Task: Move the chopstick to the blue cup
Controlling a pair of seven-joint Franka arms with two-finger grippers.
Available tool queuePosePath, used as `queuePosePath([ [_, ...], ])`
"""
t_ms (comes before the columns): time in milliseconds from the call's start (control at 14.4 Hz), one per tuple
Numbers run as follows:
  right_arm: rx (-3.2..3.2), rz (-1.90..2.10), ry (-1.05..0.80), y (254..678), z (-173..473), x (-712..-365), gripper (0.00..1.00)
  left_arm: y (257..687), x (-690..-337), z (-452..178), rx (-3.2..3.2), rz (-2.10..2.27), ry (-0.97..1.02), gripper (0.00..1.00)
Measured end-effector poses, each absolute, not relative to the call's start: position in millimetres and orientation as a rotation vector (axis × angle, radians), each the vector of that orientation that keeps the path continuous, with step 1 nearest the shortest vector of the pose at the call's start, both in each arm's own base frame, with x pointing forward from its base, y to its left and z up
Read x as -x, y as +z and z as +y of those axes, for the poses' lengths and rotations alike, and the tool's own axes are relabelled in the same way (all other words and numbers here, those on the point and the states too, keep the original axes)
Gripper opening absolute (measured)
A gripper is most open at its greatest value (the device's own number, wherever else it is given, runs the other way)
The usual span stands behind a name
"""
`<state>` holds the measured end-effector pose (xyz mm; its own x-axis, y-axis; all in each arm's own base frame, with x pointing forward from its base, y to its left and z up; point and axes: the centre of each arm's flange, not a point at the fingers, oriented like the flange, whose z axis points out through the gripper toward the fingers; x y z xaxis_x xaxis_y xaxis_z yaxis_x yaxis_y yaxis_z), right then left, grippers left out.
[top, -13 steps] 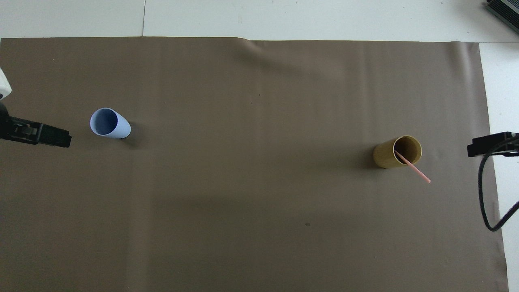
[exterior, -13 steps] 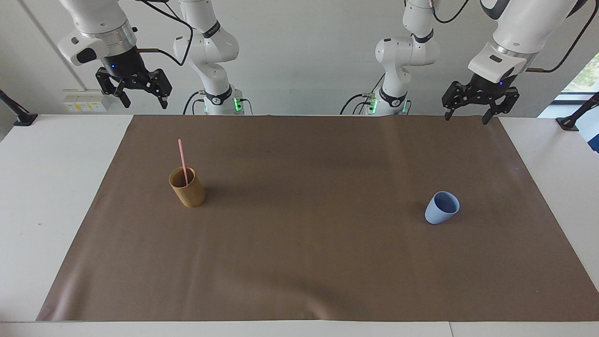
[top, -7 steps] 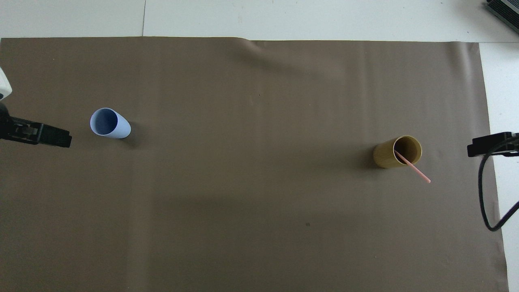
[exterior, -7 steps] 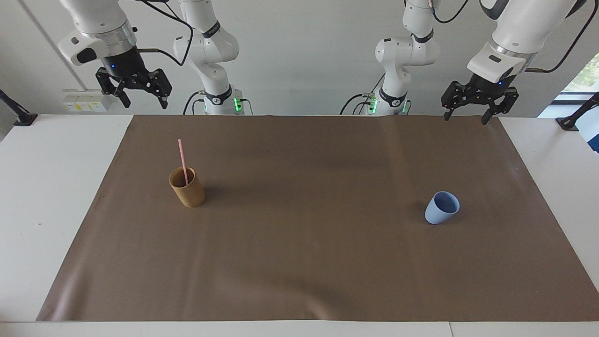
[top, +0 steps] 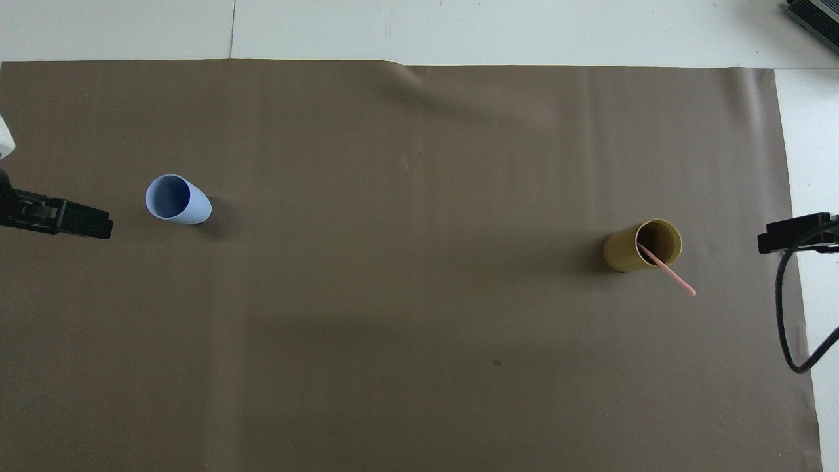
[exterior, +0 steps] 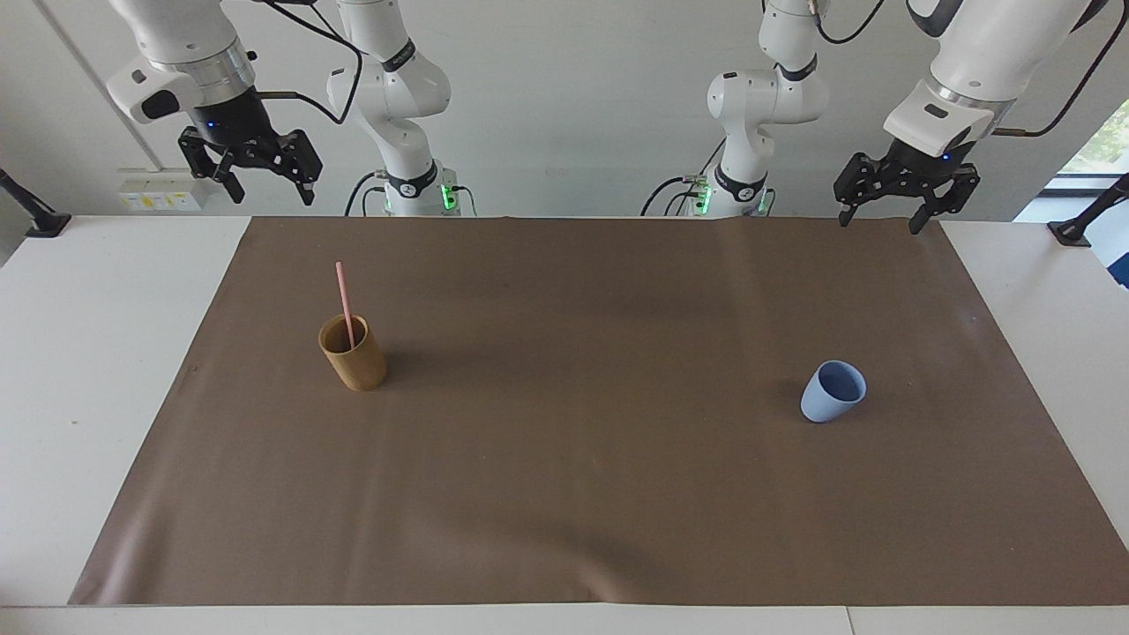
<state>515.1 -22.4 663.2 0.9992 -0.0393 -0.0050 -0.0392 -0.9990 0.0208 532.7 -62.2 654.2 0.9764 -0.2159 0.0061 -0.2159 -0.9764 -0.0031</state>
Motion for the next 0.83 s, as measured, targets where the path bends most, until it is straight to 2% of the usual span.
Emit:
queuePosePath([
  [831, -3.120, -0.052, -0.015, 663.0, -19.2, -514.6, 1.00, 653.2, -531.0, -65.6, 3.120, 0.350, 0.009, 1.00],
])
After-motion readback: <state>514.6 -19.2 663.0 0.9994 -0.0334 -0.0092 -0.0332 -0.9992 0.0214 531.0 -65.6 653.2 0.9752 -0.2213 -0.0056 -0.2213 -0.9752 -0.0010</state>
